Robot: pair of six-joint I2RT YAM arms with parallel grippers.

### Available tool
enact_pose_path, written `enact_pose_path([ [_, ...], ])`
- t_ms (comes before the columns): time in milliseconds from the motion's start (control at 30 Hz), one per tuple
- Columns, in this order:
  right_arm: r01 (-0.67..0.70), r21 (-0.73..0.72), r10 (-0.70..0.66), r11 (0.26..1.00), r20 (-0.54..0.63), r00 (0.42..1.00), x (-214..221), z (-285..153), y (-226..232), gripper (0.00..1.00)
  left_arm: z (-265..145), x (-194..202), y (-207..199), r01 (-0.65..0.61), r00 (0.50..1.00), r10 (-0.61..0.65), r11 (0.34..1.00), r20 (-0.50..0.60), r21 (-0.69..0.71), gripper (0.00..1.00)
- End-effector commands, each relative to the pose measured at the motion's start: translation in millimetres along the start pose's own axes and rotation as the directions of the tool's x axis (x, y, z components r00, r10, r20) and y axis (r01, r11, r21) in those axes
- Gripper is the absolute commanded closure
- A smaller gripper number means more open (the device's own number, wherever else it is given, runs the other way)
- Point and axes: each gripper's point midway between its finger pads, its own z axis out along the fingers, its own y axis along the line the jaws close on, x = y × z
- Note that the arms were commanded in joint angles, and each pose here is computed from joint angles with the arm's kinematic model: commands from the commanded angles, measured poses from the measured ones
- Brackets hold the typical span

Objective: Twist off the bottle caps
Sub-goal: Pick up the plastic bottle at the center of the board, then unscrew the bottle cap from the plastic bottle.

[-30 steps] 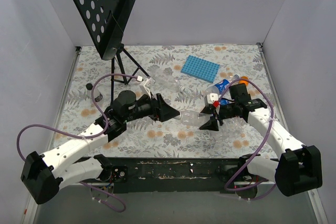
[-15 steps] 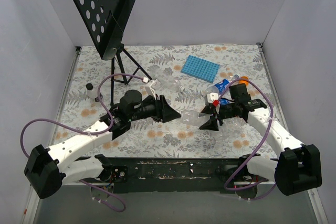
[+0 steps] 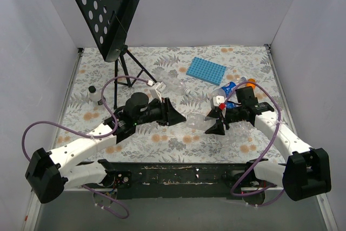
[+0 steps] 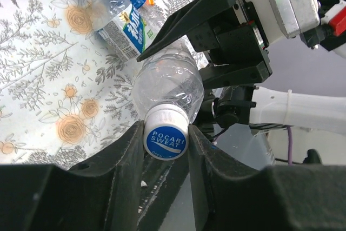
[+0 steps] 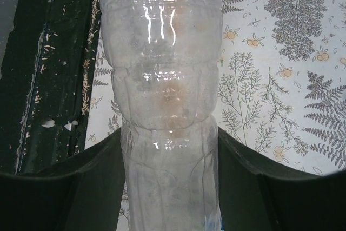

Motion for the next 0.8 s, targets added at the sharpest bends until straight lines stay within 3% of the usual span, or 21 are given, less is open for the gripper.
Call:
enact_pose_path([
  [0,0.035,0.032,-0.034,0.999,-0.022,0.999,5.6,-1.6,-5.5,0.94,-11.1,-20.8,6.7,0.203,0.973,-0.188,0.973,0.136,-0.109,1.00],
  [67,0.052,0.051,-0.050,0.997,-0.038,0.998,8.7,-2.5,-7.6,0.94,-13.6,-22.8,19.2,0.387,0.914,-0.352,0.905,0.200,-0.178,1.00],
  [167,0.071,0.073,-0.066,0.995,-0.065,0.996,14.0,-2.8,-9.6,0.94,-8.1,-16.7,24.3,0.572,0.819,-0.539,0.790,0.198,-0.220,1.00],
  [300,0.100,0.086,-0.092,0.991,-0.091,0.992,17.2,-1.2,-11.1,0.94,2.1,-9.2,15.2,0.677,0.735,-0.661,0.709,0.147,-0.198,1.00],
  [767,0.113,0.090,-0.105,0.989,-0.095,0.990,16.5,-2.3,-10.5,0.94,-6.1,-12.6,27.9,0.605,0.796,-0.572,0.761,0.198,-0.235,1.00],
])
